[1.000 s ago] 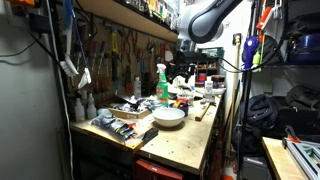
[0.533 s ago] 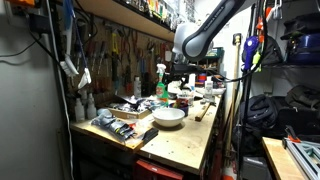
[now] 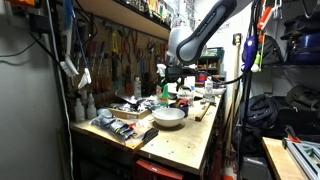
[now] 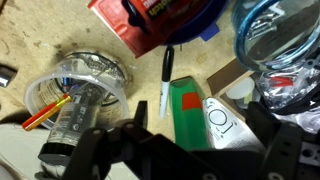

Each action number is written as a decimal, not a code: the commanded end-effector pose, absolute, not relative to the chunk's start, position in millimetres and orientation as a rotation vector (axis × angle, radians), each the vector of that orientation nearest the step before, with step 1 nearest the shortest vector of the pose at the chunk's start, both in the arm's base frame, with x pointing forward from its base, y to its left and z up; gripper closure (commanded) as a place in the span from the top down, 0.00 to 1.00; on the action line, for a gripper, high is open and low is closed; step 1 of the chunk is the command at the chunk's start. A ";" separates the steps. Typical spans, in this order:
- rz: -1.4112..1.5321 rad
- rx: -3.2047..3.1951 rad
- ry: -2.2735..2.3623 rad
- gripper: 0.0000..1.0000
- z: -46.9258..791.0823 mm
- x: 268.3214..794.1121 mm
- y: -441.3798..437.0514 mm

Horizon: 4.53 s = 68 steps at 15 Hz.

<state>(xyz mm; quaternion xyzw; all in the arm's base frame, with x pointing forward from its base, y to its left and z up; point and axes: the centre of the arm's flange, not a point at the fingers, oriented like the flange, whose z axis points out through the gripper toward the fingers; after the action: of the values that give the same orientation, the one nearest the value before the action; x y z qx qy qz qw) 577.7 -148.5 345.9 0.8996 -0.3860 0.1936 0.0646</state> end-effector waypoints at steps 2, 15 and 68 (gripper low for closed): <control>0.582 2.713 -1.139 1.00 323.6 589.7 -160.0; 0.366 2.803 -1.020 0.80 264.9 615.9 -210.3; 0.459 2.734 -0.957 0.04 354.7 523.0 -243.9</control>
<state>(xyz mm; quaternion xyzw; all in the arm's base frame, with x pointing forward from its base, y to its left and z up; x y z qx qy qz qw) 545.4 -250.5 356.5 0.9207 -0.3340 0.1804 0.0910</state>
